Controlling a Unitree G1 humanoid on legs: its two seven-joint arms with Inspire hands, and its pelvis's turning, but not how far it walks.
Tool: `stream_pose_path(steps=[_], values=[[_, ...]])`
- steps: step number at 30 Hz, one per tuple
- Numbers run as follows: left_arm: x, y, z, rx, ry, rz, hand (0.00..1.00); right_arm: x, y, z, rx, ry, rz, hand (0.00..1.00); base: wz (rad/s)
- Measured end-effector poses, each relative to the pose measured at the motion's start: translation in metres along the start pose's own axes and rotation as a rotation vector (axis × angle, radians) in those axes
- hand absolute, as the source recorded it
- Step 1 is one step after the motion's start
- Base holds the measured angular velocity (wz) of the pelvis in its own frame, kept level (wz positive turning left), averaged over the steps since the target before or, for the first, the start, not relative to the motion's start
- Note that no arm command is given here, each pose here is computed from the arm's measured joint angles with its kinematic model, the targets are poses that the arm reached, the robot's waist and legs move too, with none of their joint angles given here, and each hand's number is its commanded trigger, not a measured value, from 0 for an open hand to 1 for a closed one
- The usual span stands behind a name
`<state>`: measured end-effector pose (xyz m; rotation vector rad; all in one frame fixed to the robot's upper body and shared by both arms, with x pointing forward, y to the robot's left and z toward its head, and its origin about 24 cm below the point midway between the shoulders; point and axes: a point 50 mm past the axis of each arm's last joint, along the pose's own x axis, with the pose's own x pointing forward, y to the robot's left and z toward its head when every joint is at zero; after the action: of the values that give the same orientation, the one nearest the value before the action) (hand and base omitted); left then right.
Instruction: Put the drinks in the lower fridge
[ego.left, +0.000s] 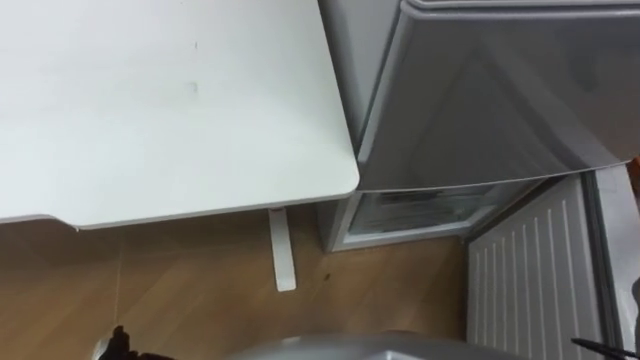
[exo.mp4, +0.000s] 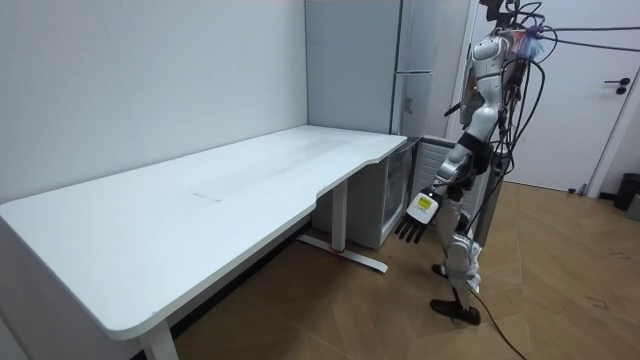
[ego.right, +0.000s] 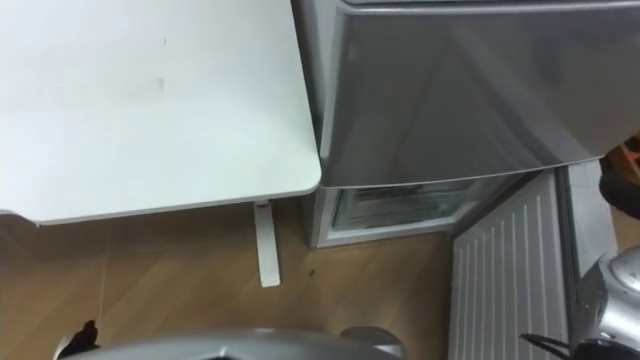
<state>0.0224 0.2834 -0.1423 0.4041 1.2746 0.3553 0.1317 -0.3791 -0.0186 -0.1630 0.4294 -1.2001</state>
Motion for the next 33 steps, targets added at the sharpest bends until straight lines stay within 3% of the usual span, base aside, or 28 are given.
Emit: stream_pose_path(steps=[9,18,33], values=[[0.0,0.0,-0.001,0.034,0.014,-0.023,0.0,0.009,-0.018,-0.039,0.012,0.222,-0.06,0.0,0.0],[-0.001,0.012,-0.01,0.011,0.04,0.019,0.0,0.012,-0.035,-0.057,0.115,0.36,-0.132,0.0,0.03],[0.001,0.014,-0.011,-0.006,0.053,0.026,0.0,0.0,-0.048,-0.097,0.207,0.57,-0.146,0.0,0.02]])
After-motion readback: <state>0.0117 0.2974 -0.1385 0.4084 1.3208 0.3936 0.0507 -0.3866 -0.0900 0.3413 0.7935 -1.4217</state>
